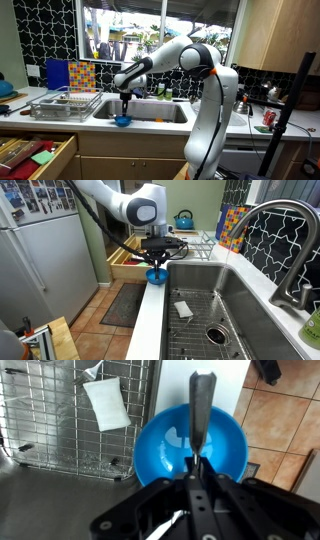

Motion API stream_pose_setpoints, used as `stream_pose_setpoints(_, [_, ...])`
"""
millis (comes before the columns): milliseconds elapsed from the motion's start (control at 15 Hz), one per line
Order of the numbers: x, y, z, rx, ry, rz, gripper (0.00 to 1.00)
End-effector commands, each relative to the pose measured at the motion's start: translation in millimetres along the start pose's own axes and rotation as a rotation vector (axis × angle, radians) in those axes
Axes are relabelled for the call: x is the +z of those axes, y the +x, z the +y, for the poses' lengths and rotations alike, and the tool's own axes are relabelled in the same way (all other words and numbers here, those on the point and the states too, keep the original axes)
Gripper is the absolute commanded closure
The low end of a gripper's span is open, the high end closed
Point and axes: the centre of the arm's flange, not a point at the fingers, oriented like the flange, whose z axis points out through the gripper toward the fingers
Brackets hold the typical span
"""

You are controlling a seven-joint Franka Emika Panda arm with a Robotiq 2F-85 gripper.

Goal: Pour the contents of the blue bowl into the sink, put the big silver spoon in the blue bowl and then put them in the sink

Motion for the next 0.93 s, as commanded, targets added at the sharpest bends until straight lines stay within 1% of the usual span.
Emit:
stream_pose_setpoints(0, [7.0, 2.4, -1.1, 0.002, 0.027, -0.032, 0.98])
stream_pose_setpoints(267, [13.6, -0.2, -0.3, 0.011, 0.033, -0.049, 0.97])
stream_pose_setpoints(333, [15.0, -0.2, -0.2, 0.012, 0.035, -0.047, 0.76])
stream_pose_setpoints(400, [15.8, -0.2, -0.2, 0.013, 0.036, -0.048, 0.66])
stream_pose_setpoints(667, [16.4, -0.1, 0.4, 0.020, 0.041, -0.045, 0.38])
stream_pose_setpoints(867, [13.8, 0.1, 0.7, 0.020, 0.040, -0.039, 0.14])
